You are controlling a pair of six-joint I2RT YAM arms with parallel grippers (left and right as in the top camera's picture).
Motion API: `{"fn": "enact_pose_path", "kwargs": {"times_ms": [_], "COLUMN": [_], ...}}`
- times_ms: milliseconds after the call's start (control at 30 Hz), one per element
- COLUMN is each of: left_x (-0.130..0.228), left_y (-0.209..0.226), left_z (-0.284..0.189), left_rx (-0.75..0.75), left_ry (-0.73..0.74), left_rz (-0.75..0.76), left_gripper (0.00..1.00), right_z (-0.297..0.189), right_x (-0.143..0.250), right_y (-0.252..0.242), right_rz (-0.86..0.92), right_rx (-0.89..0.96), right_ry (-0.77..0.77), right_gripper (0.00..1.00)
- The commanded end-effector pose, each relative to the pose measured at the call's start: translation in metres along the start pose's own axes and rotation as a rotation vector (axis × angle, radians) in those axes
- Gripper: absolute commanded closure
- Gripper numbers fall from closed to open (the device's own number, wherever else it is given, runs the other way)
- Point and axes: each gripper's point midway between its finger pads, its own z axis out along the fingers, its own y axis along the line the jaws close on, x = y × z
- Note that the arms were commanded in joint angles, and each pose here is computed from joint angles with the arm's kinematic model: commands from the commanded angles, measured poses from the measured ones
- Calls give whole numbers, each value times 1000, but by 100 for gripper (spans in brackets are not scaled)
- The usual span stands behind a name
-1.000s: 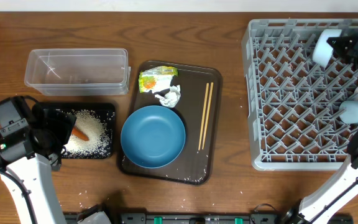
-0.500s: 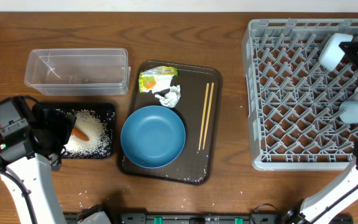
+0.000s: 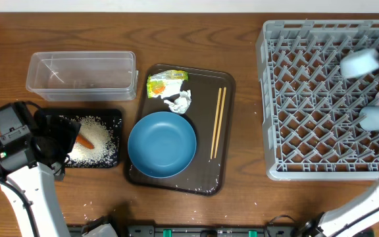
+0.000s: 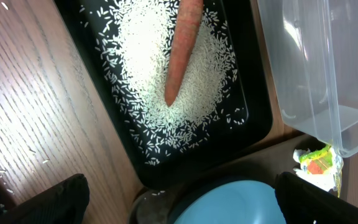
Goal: Sort waste into correct bins and load items into the dishwasher rack
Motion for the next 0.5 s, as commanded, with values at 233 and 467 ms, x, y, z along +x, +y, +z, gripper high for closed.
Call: {"fn": "enact_pose_path", "kwargs": {"times_ms": [233,467], "left_x": [-6,-6], "left_y": [-1,-1], "left_z": [-5,-5], "left_rx": [-2,-2], "left_ry": [-24,-23], "left_rz": [-11,-11], "left_gripper": [3,3], "right_z": [-112,-108], "right_x": [5,83], "right_y": [118,216], "right_rz": [-160,-364], "right_rx": [94,-11], "right_ry": [-269,-174], "right_gripper": [6,4]}}
